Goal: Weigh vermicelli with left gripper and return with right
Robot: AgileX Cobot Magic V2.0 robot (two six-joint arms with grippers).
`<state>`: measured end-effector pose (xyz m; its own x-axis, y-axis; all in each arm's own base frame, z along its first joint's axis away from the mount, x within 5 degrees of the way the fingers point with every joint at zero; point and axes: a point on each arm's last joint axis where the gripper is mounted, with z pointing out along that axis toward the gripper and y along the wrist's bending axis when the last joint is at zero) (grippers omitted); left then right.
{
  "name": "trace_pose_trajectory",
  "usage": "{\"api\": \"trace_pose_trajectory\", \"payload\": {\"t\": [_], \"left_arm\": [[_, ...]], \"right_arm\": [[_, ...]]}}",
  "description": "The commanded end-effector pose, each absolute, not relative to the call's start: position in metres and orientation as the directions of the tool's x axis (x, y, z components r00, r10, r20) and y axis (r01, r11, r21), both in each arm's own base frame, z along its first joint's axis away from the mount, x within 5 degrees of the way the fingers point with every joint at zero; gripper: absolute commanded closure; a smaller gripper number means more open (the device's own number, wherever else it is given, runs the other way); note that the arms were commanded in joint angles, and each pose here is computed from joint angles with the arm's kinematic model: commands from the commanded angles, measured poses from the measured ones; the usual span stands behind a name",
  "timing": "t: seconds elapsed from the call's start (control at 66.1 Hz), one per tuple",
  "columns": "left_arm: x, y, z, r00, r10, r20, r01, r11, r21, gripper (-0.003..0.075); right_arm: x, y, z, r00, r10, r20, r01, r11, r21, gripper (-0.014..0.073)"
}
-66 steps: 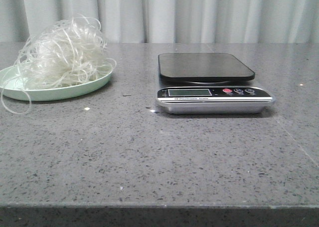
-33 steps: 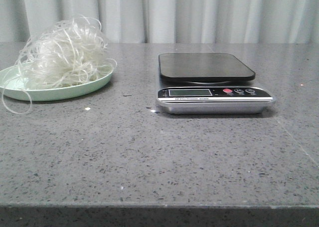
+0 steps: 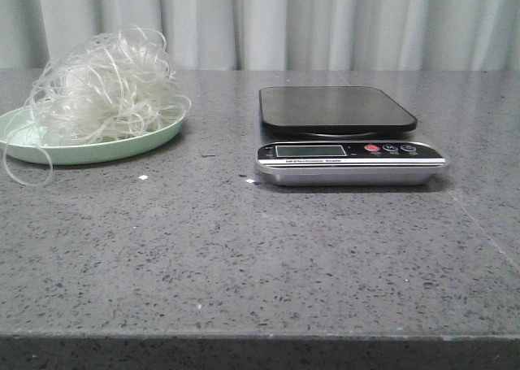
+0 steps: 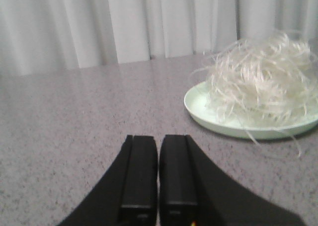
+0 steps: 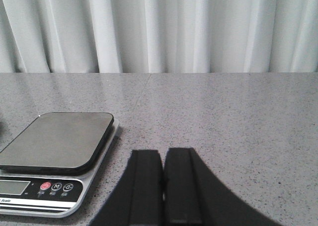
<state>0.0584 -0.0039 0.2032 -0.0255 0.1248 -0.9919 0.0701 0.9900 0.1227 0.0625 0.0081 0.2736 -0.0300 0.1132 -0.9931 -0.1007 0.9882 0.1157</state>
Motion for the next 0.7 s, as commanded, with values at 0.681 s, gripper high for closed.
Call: {"api": "trace_pose_trajectory", "payload": {"t": [0.681], "left_arm": [[0.0591, -0.0037, 0.2033, 0.001, 0.118, -0.993, 0.063, 0.991, 0.117, 0.0584]], "right_arm": [[0.0621, 0.0058, 0.2882, 0.064, 0.112, -0.992, -0.086, 0.991, 0.106, 0.0443]]}}
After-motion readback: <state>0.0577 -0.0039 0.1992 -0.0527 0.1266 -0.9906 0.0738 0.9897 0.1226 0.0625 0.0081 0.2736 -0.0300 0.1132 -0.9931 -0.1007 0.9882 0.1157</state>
